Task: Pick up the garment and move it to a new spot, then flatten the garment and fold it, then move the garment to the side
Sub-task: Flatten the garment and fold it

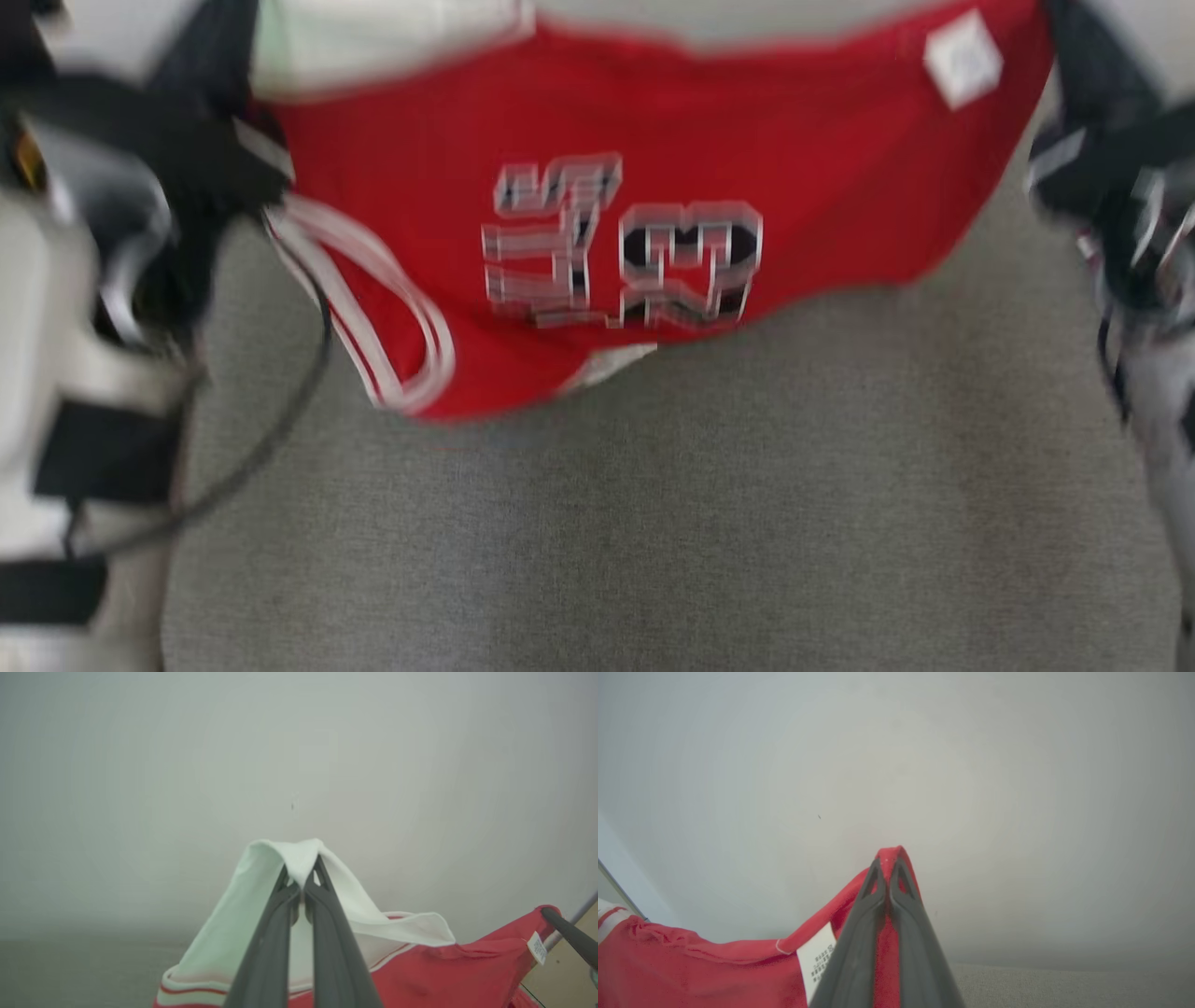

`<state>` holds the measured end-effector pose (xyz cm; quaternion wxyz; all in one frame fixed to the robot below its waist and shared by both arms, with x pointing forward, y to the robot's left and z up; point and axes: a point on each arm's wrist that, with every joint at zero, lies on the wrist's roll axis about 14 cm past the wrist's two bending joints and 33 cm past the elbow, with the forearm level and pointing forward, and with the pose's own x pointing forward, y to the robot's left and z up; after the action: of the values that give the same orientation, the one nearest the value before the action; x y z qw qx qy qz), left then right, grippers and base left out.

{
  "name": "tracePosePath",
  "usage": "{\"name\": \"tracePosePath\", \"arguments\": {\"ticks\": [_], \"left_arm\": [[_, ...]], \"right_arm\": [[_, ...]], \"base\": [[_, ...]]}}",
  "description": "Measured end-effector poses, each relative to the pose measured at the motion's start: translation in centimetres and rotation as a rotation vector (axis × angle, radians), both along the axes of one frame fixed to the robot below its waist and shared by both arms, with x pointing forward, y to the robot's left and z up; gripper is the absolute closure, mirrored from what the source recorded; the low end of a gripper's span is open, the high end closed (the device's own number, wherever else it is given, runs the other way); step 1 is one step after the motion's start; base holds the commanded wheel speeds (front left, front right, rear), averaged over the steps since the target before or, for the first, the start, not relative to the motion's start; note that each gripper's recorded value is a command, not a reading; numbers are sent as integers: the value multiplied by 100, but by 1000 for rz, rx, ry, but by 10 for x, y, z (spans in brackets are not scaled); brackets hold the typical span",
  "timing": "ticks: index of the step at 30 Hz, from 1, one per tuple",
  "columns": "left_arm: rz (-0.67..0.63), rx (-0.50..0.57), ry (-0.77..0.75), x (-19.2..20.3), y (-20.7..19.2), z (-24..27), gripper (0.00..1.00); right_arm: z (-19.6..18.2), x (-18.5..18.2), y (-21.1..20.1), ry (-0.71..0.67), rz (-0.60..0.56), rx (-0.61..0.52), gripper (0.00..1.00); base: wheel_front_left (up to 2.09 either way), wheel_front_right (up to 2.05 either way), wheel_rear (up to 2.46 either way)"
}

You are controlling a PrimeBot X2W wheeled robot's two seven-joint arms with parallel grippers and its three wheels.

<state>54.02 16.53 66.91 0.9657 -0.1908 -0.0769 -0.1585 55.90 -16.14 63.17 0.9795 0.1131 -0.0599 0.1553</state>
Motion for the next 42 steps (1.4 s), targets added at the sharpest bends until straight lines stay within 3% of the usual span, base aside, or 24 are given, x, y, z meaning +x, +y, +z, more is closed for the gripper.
{"name": "tracePosePath", "arguments": {"ticks": [7, 14, 25, 31, 34, 39, 42], "left_arm": [[19, 9, -89, 80, -4, 70, 100], [58, -36, -203, 131, -4, 125, 100], [44, -26, -235, 175, -30, 130, 100], [46, -26, -163, 197, -33, 85, 100], [39, 12, -132, 199, -36, 58, 100], [12, -19, -109, 183, -41, 19, 100], [15, -124, -113, 165, -37, 4, 100]], "right_arm": [[82, 84, 10, -103, -1, 77, 100], [127, 134, 22, -209, -13, 118, 100], [104, 170, 15, -203, -73, 34, 100], [62, 184, 4, -134, -91, 50, 100], [39, 182, -3, -104, -97, 48, 100], [10, 163, -13, -74, -82, 45, 100], [-13, 143, -18, -38, -62, 62, 100]], "base": [[0, 0, 0], [0, 0, 0], [0, 0, 0], [0, 0, 0], [0, 0, 0], [0, 0, 0], [0, 0, 0]]}}
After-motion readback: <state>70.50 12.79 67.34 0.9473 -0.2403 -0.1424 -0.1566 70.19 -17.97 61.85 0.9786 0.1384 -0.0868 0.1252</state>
